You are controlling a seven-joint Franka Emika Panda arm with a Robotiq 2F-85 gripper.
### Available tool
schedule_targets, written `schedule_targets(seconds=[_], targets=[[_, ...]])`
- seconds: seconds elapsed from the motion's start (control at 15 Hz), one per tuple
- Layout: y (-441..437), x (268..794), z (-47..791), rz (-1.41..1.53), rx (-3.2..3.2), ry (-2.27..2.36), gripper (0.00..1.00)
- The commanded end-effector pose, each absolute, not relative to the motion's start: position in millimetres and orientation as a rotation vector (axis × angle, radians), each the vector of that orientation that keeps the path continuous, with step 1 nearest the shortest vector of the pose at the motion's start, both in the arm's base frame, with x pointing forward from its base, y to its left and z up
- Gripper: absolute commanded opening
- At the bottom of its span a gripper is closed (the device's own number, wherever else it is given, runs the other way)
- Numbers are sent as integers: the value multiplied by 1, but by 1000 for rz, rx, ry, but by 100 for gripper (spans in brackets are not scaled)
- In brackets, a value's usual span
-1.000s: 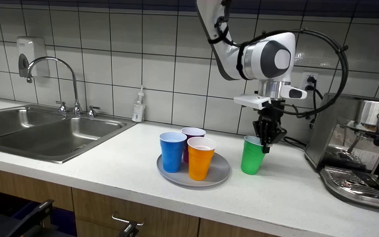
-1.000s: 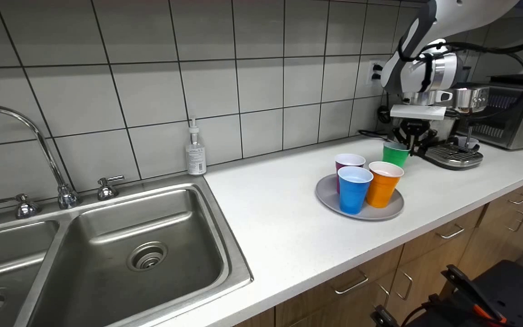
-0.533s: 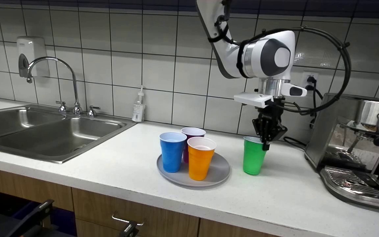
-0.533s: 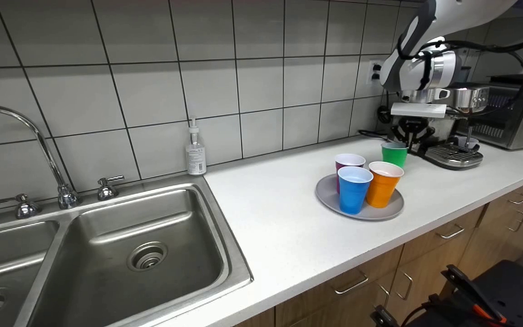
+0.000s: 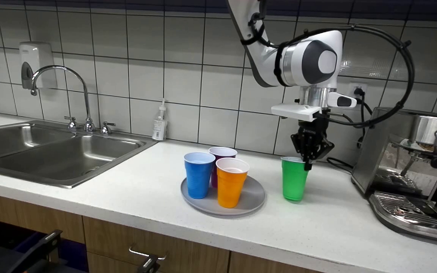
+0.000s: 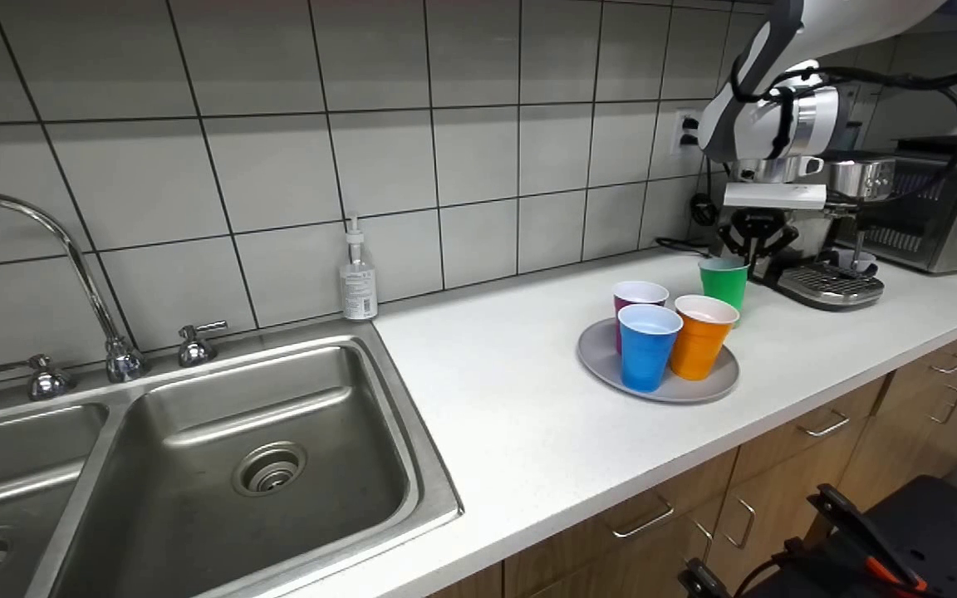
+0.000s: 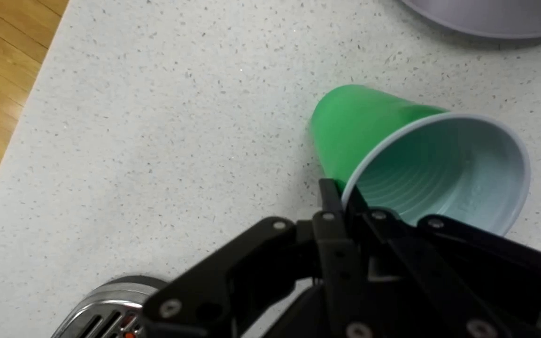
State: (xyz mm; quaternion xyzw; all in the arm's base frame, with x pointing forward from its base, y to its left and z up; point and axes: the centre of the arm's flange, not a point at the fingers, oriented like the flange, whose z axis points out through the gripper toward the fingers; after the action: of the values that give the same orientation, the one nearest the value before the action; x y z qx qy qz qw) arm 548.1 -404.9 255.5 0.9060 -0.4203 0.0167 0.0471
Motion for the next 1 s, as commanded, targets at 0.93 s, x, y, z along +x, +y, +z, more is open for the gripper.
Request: schedule_targets(seconds=[0.93], targets=[[-357, 505, 303, 65, 2956, -1060, 1]])
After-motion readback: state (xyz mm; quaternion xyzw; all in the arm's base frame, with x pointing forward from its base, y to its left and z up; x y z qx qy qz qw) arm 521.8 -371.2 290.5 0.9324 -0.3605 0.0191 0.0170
